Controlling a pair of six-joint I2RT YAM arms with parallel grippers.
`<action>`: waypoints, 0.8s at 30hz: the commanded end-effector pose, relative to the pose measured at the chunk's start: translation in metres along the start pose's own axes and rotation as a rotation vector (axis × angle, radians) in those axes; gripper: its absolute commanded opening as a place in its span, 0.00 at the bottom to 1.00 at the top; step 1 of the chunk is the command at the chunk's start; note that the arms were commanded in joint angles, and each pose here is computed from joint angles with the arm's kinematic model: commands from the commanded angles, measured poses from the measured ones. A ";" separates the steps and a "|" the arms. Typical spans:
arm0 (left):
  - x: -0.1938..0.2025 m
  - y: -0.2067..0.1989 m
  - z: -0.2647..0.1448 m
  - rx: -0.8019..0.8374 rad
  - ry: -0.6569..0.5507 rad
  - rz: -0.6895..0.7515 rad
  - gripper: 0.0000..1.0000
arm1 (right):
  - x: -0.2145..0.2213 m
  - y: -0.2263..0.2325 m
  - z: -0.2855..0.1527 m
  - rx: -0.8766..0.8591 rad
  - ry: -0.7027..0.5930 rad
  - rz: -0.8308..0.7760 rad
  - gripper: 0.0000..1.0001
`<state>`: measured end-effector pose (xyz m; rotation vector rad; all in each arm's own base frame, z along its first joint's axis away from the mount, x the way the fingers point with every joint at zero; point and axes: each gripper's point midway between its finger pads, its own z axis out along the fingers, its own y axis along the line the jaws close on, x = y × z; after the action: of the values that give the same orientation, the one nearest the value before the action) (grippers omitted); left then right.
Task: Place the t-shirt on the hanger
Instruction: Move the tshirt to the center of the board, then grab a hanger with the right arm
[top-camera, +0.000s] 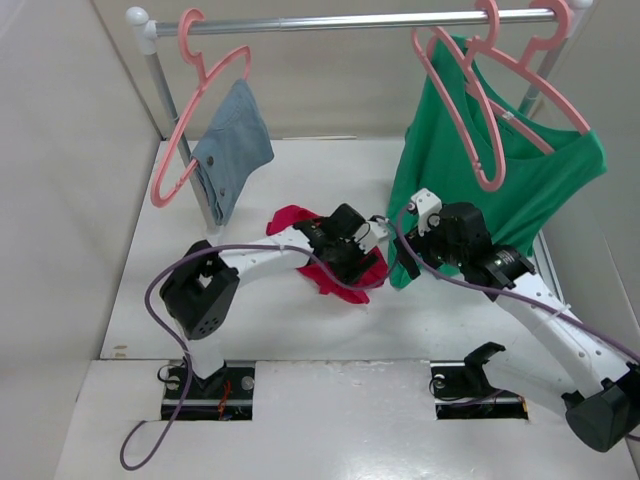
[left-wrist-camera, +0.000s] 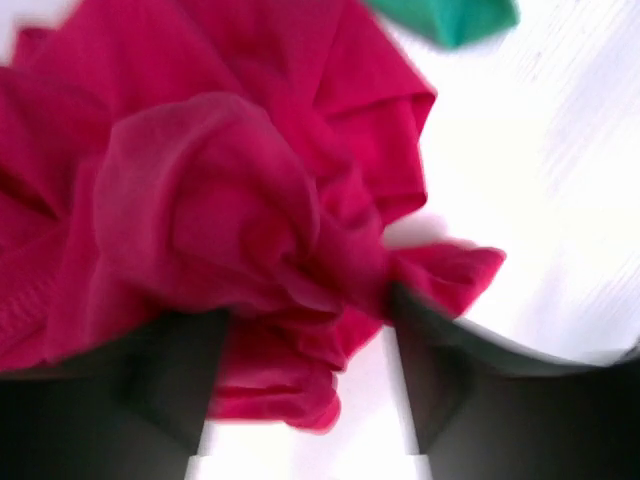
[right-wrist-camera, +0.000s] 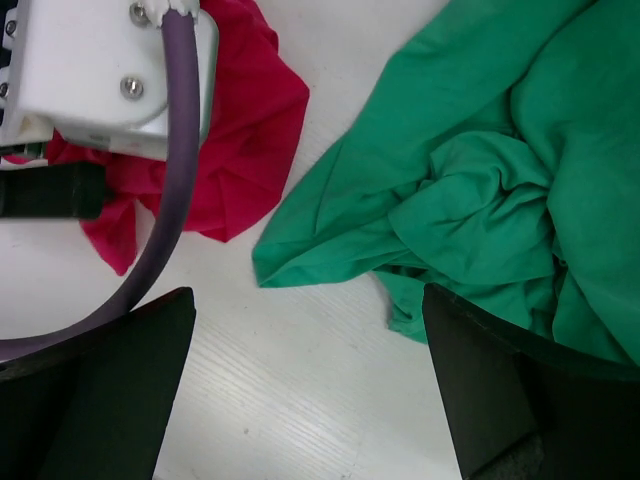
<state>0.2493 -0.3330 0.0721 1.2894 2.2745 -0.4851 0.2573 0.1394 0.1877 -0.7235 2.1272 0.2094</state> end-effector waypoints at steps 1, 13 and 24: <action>0.013 0.003 -0.022 -0.015 0.019 -0.062 0.66 | -0.017 -0.001 -0.009 -0.011 -0.075 -0.022 1.00; 0.031 -0.016 -0.113 -0.082 -0.144 0.226 1.00 | -0.033 0.029 -0.013 -0.131 -0.122 -0.124 1.00; 0.099 0.076 -0.137 -0.655 -0.114 0.349 1.00 | -0.163 0.090 -0.071 -0.395 -0.399 -0.265 1.00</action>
<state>0.2025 -0.1602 0.0726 1.4343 1.9741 0.1245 0.2317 0.2291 0.2486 -1.1055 1.8833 0.4870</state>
